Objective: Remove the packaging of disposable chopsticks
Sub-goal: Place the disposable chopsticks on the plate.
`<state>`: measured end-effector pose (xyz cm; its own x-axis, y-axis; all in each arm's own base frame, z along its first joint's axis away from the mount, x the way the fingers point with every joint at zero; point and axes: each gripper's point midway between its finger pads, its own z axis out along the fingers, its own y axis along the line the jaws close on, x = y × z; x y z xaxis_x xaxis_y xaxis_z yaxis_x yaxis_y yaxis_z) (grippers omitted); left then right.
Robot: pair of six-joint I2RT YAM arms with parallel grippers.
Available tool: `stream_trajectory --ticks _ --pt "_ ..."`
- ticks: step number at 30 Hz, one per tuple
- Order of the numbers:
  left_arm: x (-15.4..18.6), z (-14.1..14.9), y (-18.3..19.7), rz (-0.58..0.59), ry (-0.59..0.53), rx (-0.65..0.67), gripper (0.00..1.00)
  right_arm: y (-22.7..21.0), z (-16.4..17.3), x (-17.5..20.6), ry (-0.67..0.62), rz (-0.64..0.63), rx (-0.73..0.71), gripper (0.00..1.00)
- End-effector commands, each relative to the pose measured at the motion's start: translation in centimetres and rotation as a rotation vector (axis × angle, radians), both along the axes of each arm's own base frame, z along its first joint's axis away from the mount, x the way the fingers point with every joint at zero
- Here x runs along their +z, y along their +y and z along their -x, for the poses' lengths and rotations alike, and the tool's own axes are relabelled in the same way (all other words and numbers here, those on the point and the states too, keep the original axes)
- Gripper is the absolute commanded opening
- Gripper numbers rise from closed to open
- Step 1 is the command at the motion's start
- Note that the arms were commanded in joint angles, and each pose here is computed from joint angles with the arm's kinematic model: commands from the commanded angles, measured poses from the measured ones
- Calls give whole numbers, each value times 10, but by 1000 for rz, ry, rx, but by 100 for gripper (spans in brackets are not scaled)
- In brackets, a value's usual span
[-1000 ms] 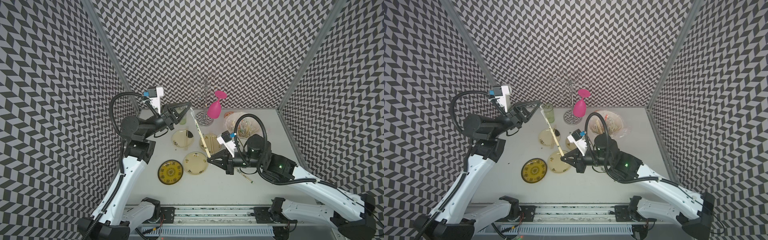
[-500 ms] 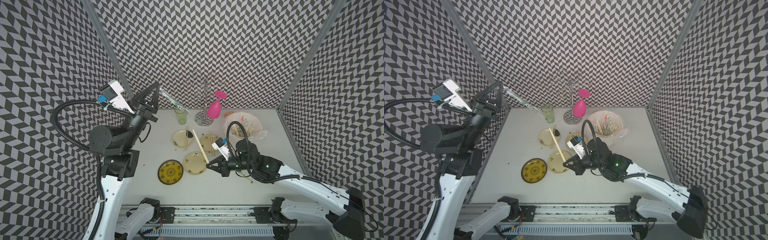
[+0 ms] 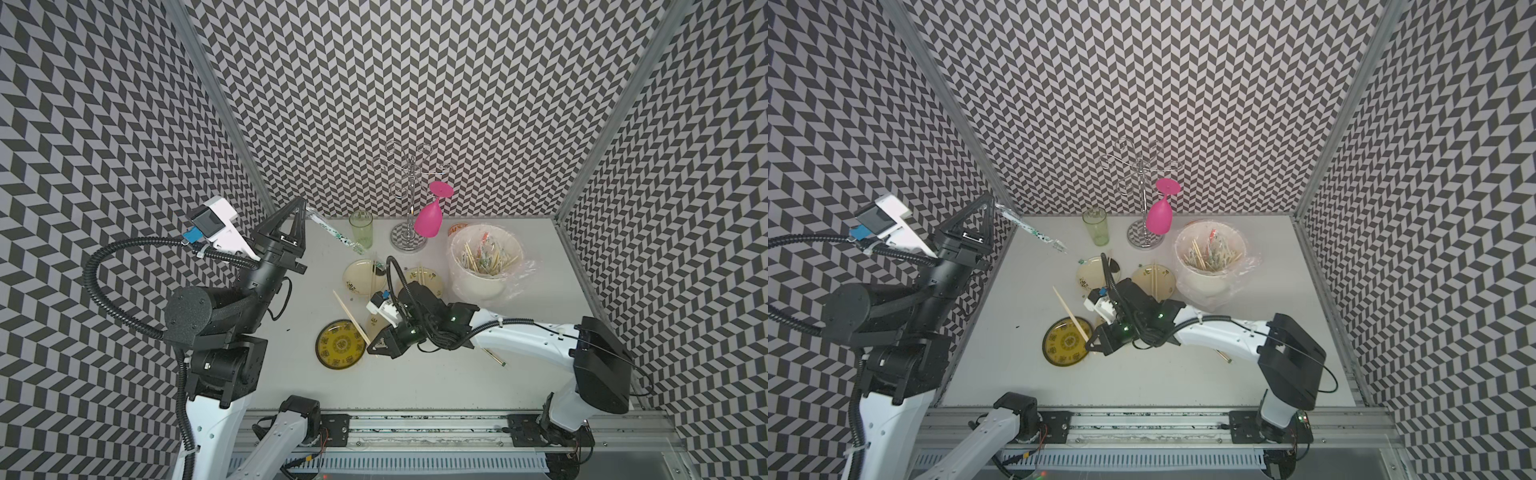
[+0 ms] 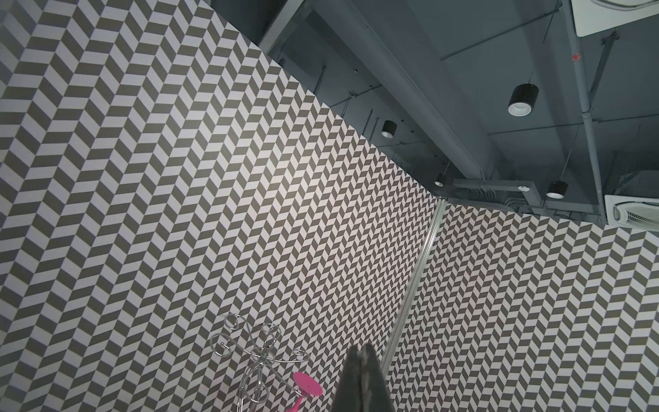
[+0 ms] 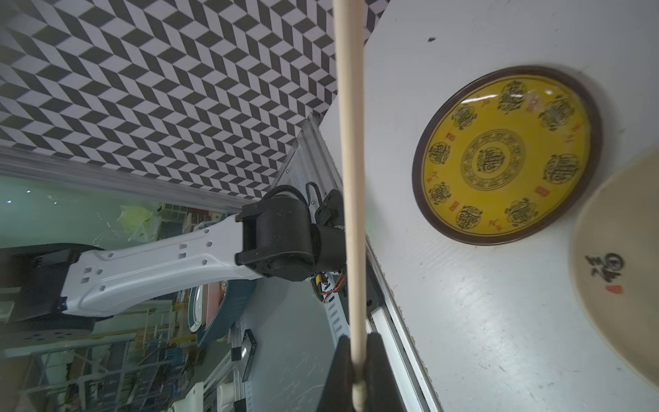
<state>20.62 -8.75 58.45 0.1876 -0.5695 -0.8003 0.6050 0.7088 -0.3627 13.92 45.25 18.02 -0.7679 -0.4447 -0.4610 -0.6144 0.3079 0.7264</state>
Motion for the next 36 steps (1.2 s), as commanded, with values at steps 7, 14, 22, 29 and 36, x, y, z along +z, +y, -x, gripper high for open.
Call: stream_trajectory --ticks 7,14,22,29,36 --pt "2 -3 -6 19 11 -47 0 29 -5 -9 63 7 2 0" --pt "13 15 5 4 -19 11 0 39 -4 -55 141 118 25 0" --pt "-1 14 6 -1 5 15 0 51 -5 -88 199 196 34 0" --pt "-8 16 7 -5 9 22 0 57 -8 -114 248 244 17 0" --pt "-8 20 8 -14 0 31 0 60 -12 -127 259 275 2 0"
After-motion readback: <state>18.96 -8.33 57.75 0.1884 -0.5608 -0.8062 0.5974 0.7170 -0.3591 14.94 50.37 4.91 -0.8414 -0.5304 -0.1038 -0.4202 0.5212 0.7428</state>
